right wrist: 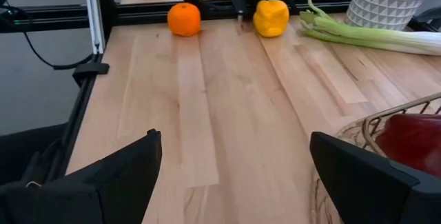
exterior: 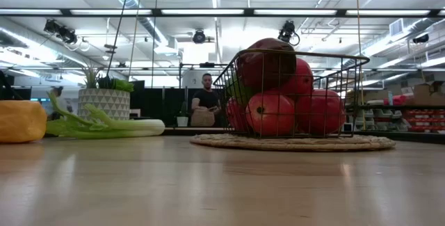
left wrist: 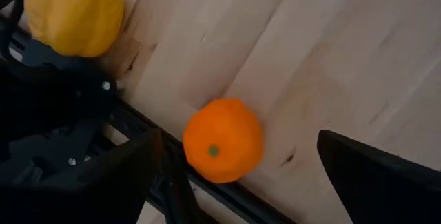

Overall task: Build produce basket
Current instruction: Put the orange into the wire basket

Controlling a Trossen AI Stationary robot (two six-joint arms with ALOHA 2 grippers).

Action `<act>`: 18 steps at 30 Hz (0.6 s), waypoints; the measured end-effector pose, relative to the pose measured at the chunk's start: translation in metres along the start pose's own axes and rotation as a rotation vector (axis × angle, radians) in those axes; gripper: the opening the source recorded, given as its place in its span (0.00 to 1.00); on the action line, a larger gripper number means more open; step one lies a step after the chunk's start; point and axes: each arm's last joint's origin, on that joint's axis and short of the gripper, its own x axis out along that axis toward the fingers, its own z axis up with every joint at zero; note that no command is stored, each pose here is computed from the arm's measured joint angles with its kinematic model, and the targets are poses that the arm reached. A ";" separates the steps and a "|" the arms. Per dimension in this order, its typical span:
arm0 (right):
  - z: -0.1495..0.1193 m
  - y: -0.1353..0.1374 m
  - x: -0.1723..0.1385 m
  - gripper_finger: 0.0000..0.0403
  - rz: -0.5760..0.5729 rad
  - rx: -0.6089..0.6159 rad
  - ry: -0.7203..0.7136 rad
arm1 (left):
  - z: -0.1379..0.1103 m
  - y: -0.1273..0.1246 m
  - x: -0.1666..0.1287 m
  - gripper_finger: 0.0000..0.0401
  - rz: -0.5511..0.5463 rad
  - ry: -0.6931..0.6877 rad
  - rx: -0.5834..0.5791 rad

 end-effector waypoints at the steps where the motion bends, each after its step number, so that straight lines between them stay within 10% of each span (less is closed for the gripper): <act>1: 0.000 0.001 -0.001 0.93 0.004 0.002 -0.003 | -0.002 -0.002 0.002 0.99 0.008 -0.002 0.002; 18: 0.001 0.003 -0.002 0.93 0.014 0.010 -0.014 | -0.026 -0.008 0.023 0.99 0.249 0.015 0.026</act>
